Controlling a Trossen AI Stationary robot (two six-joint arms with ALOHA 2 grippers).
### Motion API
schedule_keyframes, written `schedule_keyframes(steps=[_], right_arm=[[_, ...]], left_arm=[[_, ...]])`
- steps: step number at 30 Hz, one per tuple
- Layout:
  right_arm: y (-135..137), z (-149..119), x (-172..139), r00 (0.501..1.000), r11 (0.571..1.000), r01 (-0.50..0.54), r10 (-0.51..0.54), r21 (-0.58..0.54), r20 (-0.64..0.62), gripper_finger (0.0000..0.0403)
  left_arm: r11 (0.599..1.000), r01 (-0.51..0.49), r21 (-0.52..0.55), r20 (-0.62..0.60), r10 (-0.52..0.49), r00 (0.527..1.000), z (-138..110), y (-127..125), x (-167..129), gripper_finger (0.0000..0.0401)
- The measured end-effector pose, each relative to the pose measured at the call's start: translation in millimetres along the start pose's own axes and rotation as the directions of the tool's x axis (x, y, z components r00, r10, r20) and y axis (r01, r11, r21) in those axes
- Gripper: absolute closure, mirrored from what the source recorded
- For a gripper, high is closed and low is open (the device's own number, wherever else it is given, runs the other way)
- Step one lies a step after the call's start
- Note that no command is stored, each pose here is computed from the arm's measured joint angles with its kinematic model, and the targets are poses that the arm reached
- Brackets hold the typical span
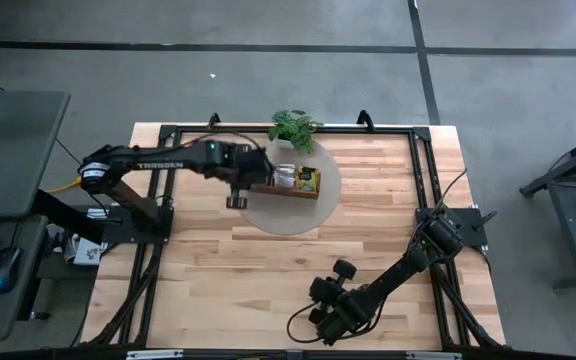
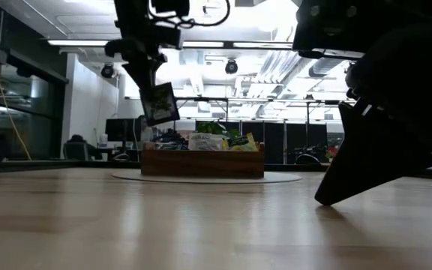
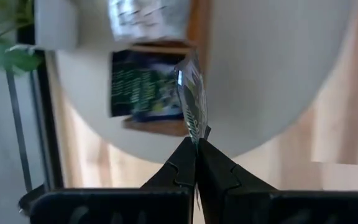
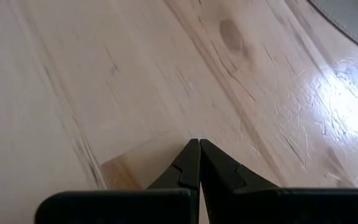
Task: Pick & Place Tea
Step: Put the purple tea bag into the right section of the wooden organizer
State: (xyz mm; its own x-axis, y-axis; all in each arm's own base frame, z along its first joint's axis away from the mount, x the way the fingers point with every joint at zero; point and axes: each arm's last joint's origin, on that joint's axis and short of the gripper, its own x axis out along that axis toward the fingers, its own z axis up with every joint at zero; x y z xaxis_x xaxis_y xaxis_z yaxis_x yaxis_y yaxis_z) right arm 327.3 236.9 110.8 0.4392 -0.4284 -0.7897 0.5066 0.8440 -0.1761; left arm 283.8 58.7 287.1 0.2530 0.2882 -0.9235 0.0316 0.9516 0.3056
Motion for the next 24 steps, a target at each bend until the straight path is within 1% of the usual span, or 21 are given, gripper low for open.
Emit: schedule_keyframes(steps=[4,8,11,14,17,21,24], right_arm=[[0,1,1,1.0,1.0,0.002,-0.002,0.001,0.002,0.0402],[0,1,1,1.0,1.0,0.008,-0.008,0.001,0.013,0.0402],[0,1,1,1.0,1.0,0.009,-0.009,0.002,0.016,0.0402],[0,1,1,1.0,1.0,0.009,-0.009,0.002,0.016,0.0402],[0,1,1,1.0,1.0,0.008,-0.008,0.002,0.014,0.0402],[0,1,1,1.0,1.0,0.006,-0.006,0.002,0.01,0.0402],[0,1,1,1.0,1.0,0.006,-0.006,0.003,0.01,0.0402]], left_arm=[[1.0,-0.02,-0.022,-0.002,0.019,1.0,-6,23,5,0.0401],[1.0,0.001,-0.022,0.023,0.0,1.0,-10,40,10,0.0401],[1.0,0.021,-0.009,0.009,-0.021,1.0,-8,47,23,0.0401],[0.998,0.058,0.001,-0.035,-0.058,0.998,-9,49,38,0.0401],[0.999,0.035,0.016,-0.096,-0.033,0.995,-5,49,54,0.0401],[0.996,0.084,0.034,-0.106,-0.08,0.991,-2,46,66,0.0401],[0.995,0.09,0.049,-0.14,-0.082,0.987,0,45,79,0.0401]])
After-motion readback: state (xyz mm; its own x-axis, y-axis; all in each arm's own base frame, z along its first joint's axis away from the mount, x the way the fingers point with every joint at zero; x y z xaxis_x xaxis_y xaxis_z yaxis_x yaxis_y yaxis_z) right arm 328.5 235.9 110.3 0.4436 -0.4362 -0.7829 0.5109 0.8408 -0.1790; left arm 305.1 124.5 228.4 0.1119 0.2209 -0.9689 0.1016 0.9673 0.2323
